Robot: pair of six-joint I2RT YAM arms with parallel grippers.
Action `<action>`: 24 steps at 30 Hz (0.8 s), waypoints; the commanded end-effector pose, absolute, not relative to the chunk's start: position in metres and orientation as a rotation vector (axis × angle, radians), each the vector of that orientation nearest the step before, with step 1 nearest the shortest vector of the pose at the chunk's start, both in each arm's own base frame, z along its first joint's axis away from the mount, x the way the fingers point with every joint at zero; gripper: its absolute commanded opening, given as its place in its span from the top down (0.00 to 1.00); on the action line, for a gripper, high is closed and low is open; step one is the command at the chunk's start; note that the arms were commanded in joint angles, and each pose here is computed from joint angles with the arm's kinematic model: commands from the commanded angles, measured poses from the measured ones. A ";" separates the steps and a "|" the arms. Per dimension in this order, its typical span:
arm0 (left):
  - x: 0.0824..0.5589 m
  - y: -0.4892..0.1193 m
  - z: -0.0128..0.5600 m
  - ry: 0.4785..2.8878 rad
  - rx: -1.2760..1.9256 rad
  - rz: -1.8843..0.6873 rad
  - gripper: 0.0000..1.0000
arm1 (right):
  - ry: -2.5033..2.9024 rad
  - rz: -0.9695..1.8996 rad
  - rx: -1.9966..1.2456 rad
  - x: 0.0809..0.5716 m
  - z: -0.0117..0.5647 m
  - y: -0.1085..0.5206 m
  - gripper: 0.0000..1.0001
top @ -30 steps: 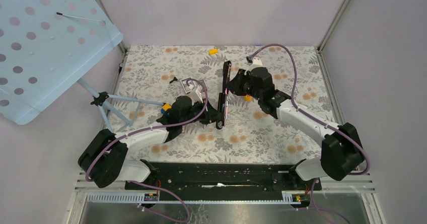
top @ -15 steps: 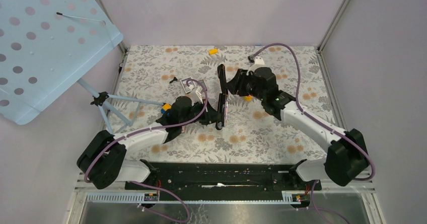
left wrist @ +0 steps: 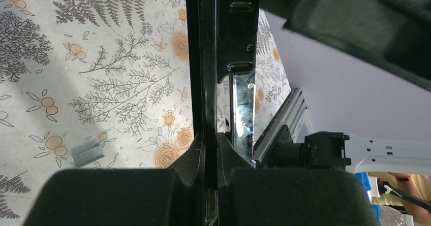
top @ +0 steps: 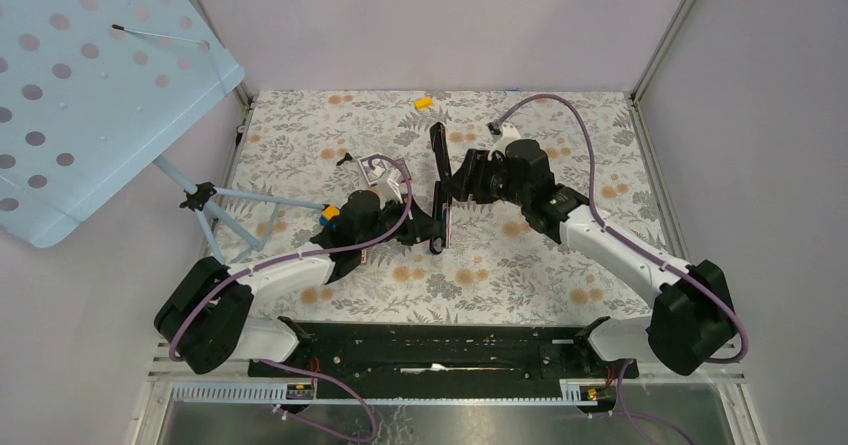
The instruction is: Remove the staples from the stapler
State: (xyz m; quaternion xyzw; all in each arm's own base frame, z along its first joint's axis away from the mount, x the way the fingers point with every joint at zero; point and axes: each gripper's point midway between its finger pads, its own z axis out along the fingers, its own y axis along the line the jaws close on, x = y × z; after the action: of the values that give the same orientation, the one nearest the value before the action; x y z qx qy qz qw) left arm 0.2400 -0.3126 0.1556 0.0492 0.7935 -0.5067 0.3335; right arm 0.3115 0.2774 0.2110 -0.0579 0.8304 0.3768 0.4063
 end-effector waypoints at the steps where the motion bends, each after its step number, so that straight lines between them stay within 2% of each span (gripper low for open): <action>1: 0.250 -0.328 0.220 1.820 0.202 -1.436 1.00 | 2.145 0.996 -0.128 0.311 0.205 0.285 0.38; 6: 0.249 -0.328 0.221 1.815 0.201 -1.439 1.00 | 2.175 1.078 -0.148 0.308 0.198 0.299 0.41; 9: 0.249 -0.327 0.222 1.813 0.202 -1.439 1.00 | 2.185 1.094 -0.131 0.309 0.195 0.301 0.47; 16: 0.247 -0.326 0.219 1.820 0.202 -1.437 1.00 | 2.152 1.088 -0.107 0.313 0.199 0.299 0.70; 21: 0.248 -0.327 0.218 1.821 0.201 -1.438 1.00 | 2.126 1.111 -0.154 0.310 0.205 0.302 0.99; 23: 0.249 -0.328 0.217 1.826 0.200 -1.441 1.00 | 2.111 1.123 -0.172 0.309 0.208 0.303 1.00; 24: 0.249 -0.329 0.217 1.827 0.199 -1.445 0.97 | 2.101 1.121 -0.182 0.309 0.210 0.303 1.00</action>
State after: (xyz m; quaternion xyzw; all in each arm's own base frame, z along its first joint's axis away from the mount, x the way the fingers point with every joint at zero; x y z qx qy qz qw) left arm 0.2435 -0.3133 0.1576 0.0436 0.7899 -0.5094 0.3387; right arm 0.3061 0.2976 0.1825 -0.0333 0.8471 0.4146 0.3309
